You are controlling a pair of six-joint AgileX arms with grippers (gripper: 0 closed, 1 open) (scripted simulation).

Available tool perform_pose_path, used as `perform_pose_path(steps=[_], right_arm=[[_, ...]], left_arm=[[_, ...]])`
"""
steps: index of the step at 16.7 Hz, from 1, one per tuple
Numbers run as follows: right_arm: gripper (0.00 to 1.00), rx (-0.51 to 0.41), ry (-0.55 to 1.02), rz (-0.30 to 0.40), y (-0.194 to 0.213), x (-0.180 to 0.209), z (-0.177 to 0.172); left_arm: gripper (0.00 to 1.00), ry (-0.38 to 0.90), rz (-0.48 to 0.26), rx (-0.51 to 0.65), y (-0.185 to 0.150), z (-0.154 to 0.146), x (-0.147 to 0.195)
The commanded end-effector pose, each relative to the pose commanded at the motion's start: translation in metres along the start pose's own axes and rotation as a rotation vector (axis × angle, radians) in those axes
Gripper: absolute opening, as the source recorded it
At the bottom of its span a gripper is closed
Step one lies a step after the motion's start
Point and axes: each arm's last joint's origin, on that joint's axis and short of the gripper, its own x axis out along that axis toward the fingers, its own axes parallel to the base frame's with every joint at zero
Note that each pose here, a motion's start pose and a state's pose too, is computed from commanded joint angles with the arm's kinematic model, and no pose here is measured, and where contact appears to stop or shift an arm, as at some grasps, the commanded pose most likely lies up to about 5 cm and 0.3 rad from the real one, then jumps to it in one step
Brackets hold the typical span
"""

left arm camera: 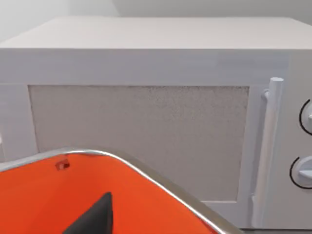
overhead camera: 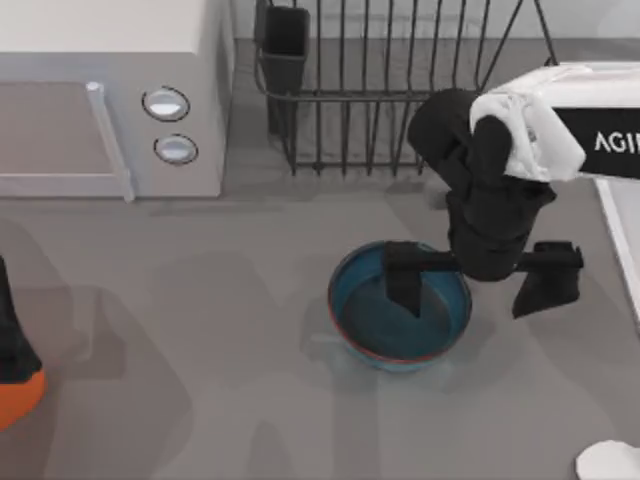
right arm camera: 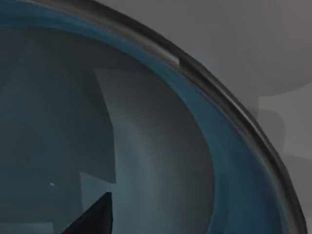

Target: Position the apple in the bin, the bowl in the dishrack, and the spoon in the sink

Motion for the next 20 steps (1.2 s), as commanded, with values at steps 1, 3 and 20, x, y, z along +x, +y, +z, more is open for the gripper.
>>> perform_pose_path(steps=[1,3,20], right_arm=[[1.0,0.0,0.0,0.0,0.0,0.0,0.0],[1.0,0.0,0.0,0.0,0.0,0.0,0.0],[0.0,0.0,0.0,0.0,0.0,0.0,0.0]], left_arm=[[1.0,0.0,0.0,0.0,0.0,0.0,0.0],[1.0,0.0,0.0,0.0,0.0,0.0,0.0],[1.0,0.0,0.0,0.0,0.0,0.0,0.0]])
